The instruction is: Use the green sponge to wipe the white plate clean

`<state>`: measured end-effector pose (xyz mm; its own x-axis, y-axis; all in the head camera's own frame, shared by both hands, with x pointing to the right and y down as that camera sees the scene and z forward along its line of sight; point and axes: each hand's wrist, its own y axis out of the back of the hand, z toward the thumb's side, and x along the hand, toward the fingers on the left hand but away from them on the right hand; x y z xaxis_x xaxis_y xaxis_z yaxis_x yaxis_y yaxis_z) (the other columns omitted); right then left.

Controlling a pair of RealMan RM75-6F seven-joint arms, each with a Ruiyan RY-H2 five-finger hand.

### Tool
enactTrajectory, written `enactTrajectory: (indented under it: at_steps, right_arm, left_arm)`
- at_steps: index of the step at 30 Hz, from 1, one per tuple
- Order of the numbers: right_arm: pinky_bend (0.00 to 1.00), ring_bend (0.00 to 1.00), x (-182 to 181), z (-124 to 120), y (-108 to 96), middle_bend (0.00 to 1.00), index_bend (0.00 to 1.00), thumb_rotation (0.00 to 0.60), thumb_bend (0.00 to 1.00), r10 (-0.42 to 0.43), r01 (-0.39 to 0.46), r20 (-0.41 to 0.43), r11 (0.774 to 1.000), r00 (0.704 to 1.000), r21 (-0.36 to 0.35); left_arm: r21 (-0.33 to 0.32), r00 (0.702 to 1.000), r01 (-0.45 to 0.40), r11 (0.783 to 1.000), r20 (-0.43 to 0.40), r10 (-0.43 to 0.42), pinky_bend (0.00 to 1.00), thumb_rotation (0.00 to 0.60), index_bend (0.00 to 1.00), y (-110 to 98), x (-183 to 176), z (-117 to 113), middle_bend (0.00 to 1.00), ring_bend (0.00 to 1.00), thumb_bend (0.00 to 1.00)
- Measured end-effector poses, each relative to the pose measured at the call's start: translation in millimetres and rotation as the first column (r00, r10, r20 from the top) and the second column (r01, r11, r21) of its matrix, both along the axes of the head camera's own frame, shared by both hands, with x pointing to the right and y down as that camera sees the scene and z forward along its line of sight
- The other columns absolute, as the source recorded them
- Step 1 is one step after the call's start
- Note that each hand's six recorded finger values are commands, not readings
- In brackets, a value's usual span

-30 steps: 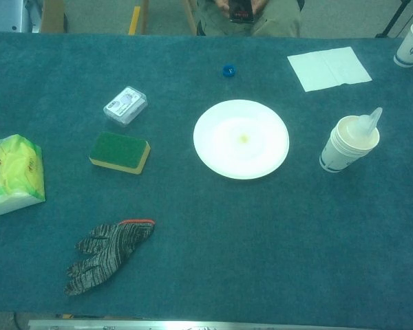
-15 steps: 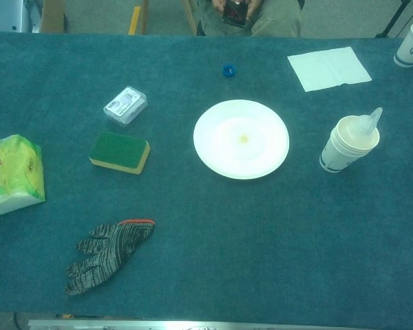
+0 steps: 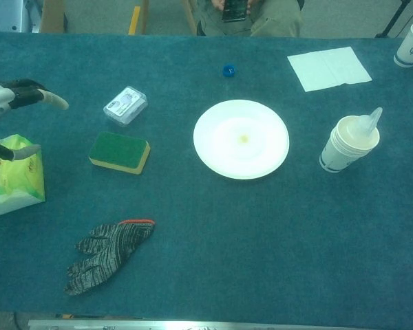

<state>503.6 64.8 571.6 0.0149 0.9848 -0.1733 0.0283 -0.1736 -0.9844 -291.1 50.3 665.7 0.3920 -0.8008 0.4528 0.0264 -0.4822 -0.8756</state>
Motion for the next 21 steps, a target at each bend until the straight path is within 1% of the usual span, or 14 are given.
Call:
enactTrajectory:
  at_steps: [4,8,14,21]
  right_arm:
    - [0.47,0.28,1.9,0.3,-0.6,0.36,0.41,0.6,0.21,0.002,-0.002,-0.002,1.0,1.0,0.0]
    - [0.47,0.28,4.5,1.7,-1.4,0.36,0.41,0.6,0.21,0.009,-0.009,-0.002,1.0,1.0,-0.003]
    - [0.47,0.28,8.9,4.5,-2.7,0.36,0.41,0.6,0.21,0.018,-0.018,-0.003,1.0,1.0,-0.008]
    - [0.47,0.28,12.4,7.2,-4.1,0.36,0.41,0.6,0.21,0.023,-0.023,-0.002,1.0,1.0,-0.013]
  left_arm:
    - [-0.032,0.999,-0.024,0.999,0.034,0.025,0.16,0.556,0.14,-6.4,8.7,12.3,0.12,0.1,0.3]
    - [-0.053,0.997,-0.043,0.998,0.065,0.046,0.16,0.552,0.13,-13.4,18.7,27.8,0.11,0.09,0.29]
    - [-0.082,0.991,-0.053,0.995,0.119,0.063,0.16,0.549,0.13,-18.9,24.2,47.1,0.08,0.07,0.29]
    - [-0.105,0.986,-0.042,0.994,0.158,0.058,0.16,0.552,0.13,-22.8,29.0,67.2,0.08,0.07,0.29]
